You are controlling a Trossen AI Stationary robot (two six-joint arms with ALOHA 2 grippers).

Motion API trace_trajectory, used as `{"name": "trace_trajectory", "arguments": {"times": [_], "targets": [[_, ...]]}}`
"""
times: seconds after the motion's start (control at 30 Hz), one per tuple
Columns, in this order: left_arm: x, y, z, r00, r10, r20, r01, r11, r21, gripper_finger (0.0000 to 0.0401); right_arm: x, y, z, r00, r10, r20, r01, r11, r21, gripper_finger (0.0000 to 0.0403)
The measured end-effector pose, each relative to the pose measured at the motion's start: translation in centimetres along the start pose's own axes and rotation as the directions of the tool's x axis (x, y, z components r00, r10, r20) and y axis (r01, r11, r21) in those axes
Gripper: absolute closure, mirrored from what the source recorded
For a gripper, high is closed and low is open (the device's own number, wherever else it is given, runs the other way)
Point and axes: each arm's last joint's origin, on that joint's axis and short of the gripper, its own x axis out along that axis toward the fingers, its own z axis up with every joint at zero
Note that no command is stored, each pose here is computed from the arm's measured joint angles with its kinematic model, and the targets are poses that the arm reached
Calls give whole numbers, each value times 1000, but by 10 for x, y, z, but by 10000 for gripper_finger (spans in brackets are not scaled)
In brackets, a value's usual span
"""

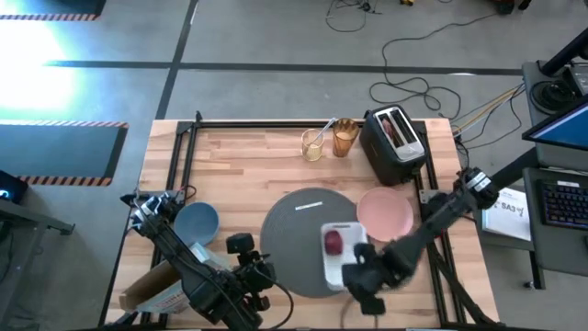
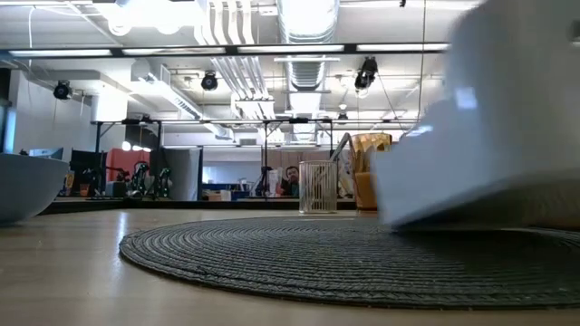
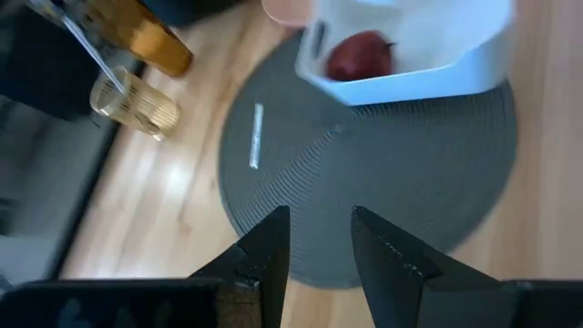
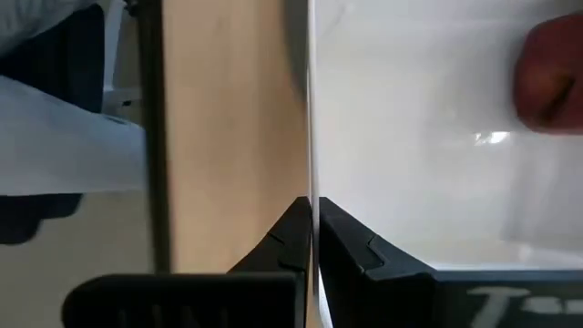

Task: Arrange a breakfast setting
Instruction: Move the white bin with apple from top left to the bottom right of the table

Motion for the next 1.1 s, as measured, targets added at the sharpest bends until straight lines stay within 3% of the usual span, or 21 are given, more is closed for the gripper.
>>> {"name": "trace_trajectory", "arguments": {"times": [0.2, 0.43, 0.8, 1.1], "targets": [[0, 1, 2, 998, 38, 46, -39, 999, 28, 299, 4, 36, -38, 999, 24, -48, -15, 982, 188, 394], [0, 2, 4, 990, 87, 111, -88, 996, 9, 299, 3, 71, -89, 984, 81, -159, -29, 951, 309, 394], [1, -1, 11, 981, 83, 175, -73, 995, -62, 299, 3, 88, -148, 966, 27, -256, 54, 951, 303, 394], [1, -5, 15, 978, 60, 199, -38, 993, -110, 299, 16, 82, -165, 913, 19, -407, 98, 960, 263, 394]]}}
